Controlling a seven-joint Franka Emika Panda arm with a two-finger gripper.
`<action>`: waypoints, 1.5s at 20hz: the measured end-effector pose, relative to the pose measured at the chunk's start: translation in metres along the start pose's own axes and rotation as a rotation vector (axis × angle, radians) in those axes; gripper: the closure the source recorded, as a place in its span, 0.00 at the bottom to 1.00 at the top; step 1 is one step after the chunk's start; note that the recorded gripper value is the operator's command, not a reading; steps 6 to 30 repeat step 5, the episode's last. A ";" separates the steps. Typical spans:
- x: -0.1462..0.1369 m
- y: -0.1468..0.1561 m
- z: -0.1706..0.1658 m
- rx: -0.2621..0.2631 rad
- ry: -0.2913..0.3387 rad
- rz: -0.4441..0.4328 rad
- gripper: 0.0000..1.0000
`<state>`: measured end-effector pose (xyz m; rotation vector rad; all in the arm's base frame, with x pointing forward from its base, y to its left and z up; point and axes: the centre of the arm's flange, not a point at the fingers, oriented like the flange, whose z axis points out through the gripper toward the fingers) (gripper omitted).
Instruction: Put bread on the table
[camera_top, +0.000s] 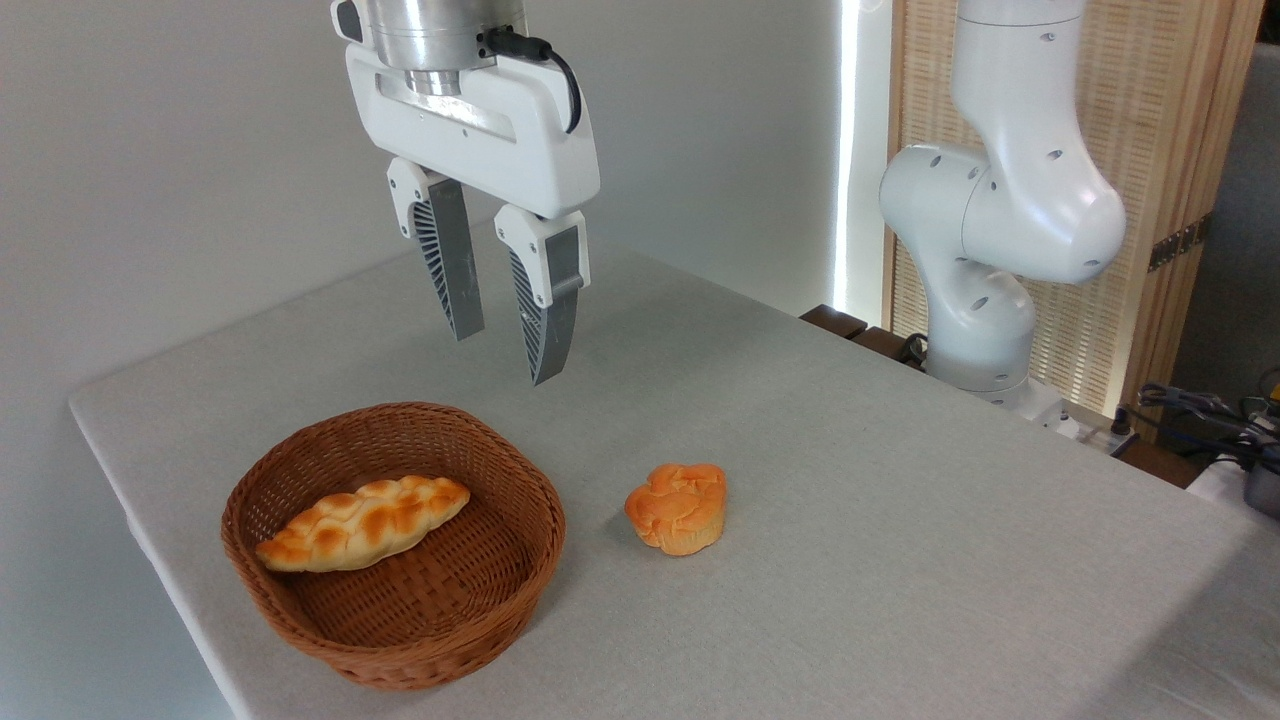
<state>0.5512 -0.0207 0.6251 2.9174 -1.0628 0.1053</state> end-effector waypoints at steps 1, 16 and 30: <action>0.000 0.000 0.000 0.000 0.000 0.005 0.00; 0.000 0.000 0.000 -0.003 -0.004 0.018 0.00; 0.000 0.000 0.000 -0.003 -0.004 0.018 0.00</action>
